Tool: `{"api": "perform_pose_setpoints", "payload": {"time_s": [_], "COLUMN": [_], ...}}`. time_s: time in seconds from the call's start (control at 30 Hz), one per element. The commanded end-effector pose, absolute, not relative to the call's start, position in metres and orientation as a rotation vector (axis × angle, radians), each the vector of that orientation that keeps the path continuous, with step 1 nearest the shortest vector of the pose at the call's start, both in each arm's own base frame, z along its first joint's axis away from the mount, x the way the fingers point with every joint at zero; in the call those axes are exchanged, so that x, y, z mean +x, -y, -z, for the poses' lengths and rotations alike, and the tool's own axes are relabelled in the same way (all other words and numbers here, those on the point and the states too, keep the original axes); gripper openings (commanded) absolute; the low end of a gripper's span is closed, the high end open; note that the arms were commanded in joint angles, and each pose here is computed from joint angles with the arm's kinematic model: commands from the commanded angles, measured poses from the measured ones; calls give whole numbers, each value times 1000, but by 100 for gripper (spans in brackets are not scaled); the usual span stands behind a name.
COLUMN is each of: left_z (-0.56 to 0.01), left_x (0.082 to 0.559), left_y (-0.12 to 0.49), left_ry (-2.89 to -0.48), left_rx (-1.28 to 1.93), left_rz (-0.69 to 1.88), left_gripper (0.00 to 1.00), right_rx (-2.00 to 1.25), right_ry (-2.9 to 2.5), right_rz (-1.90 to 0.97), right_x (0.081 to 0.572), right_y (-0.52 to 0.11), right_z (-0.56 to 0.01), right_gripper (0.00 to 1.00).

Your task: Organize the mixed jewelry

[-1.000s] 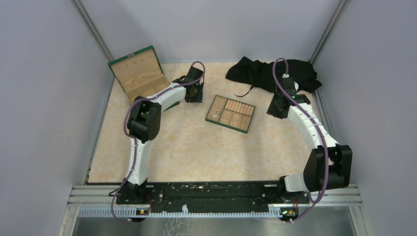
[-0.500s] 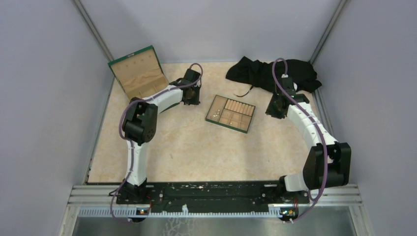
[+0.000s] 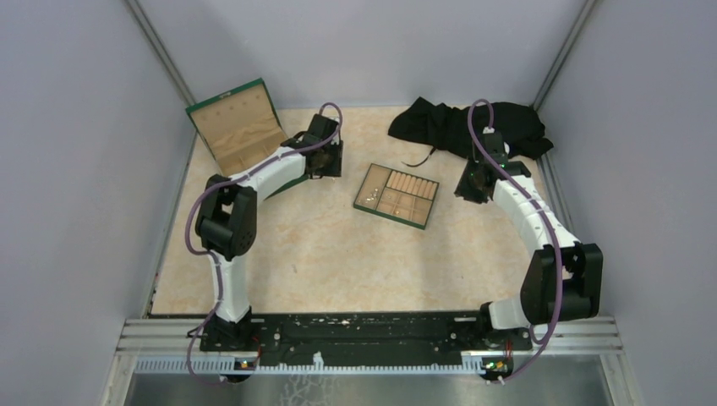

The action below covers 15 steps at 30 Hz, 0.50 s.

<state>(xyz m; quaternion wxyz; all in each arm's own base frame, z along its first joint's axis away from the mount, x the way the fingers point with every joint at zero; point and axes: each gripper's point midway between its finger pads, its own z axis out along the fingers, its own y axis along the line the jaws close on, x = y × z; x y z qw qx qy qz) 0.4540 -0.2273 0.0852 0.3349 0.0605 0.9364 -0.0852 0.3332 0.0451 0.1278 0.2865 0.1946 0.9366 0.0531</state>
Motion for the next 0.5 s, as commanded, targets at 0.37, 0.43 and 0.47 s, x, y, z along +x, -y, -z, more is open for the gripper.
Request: {"api": "perform_pose_setpoints", "payload": {"time_s": [0.37,0.43,0.47], "left_z": [-34,-28,-25], "left_x": [473,471,470], "left_y": [219,217,216], "left_ry": [-2517,-2531,-2536], "left_rx": [212,213,213], "left_rz": [91,88,86], "left_gripper": [44,42,41], "right_rx": [542,542,544], "right_ry": [-2439,-2435,-2434], "right_rz": [-152,-152,-151], "right_x": [340,340,340], "right_y": [-42,-42,-41], "right_z": [-145,-146,-146], "right_gripper": [26,26,26]}}
